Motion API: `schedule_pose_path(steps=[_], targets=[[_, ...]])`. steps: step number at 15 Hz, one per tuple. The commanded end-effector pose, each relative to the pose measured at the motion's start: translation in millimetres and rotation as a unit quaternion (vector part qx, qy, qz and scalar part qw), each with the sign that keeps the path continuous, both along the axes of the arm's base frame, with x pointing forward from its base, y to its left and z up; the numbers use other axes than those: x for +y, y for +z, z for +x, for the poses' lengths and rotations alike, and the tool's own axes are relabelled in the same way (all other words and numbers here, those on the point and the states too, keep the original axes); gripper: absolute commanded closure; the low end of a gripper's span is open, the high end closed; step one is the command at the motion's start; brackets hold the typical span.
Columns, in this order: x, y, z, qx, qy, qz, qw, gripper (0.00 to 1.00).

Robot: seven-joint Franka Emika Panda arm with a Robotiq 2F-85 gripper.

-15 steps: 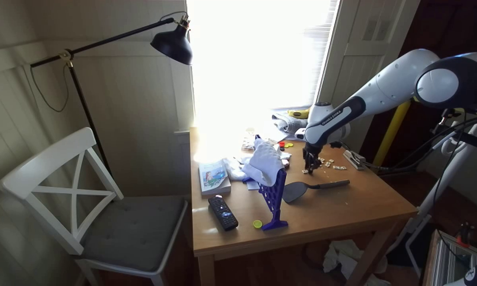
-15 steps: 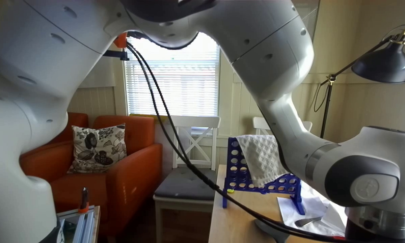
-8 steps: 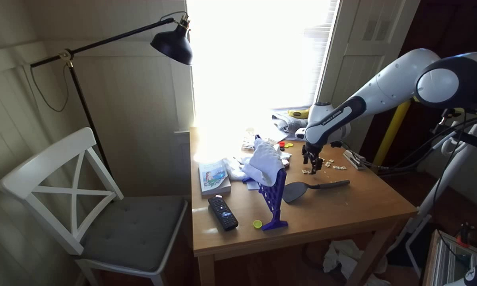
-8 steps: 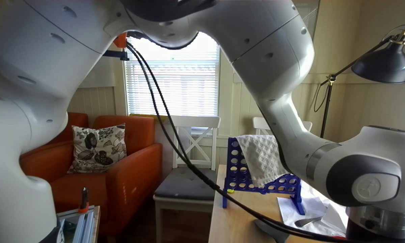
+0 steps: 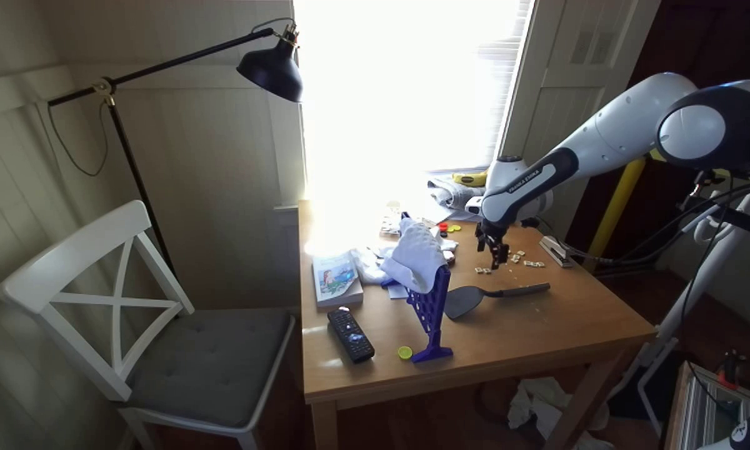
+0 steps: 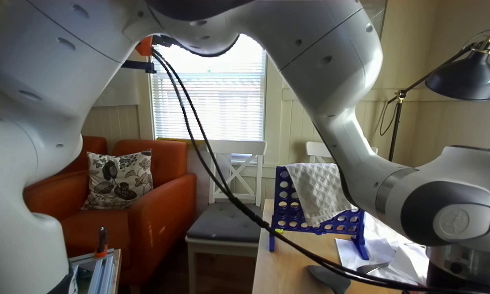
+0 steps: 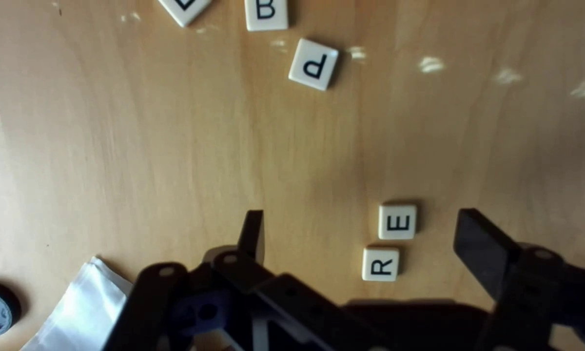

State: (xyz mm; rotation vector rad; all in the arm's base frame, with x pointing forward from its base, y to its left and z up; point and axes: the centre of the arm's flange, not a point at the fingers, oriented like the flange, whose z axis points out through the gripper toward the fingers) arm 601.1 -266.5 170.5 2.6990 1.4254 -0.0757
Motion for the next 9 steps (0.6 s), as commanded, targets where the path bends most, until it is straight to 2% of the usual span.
schedule_pose_path(steps=[1,9], targets=[[0.8,-4.3,1.7,0.000,0.018,-0.009,0.9998,0.00],[4.4,-14.6,6.8,0.002,0.015,-0.009,0.9998,0.00]])
